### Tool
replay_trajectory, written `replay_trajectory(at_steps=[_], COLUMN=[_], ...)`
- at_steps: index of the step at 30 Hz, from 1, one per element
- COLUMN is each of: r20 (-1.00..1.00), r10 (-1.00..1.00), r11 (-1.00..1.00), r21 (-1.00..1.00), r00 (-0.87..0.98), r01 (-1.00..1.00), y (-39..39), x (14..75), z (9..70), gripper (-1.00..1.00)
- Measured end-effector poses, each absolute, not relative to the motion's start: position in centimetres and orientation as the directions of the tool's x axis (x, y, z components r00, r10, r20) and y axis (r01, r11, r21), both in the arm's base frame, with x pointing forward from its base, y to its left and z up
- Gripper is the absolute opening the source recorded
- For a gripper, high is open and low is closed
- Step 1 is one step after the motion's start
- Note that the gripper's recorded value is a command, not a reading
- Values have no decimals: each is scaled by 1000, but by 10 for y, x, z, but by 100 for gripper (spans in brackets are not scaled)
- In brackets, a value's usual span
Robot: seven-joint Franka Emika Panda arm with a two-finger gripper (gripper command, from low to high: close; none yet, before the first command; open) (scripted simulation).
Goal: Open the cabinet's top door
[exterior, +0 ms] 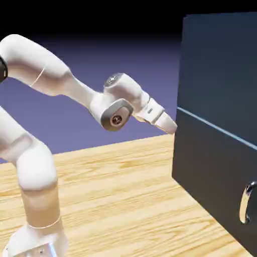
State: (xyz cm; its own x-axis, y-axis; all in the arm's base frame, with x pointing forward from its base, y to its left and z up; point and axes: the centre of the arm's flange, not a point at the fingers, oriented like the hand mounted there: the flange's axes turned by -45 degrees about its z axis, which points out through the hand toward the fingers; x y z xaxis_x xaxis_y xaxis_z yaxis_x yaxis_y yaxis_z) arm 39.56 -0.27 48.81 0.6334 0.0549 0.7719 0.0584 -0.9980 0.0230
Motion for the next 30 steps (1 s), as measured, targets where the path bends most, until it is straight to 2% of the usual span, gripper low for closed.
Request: replay_trajectory(at_steps=[8,16,23,30], r20=[899,967,991,999], r10=[38,4,-20,-26], r11=[-996,-996,-996,-998], r21=[0,-20,-31,-28], r00=[437,257,131,45], r01=[87,90,78,58], y=[-40,-97,-156,-214], x=[407,414,423,438], z=[565,615,631,621], gripper=[0,0,0,0])
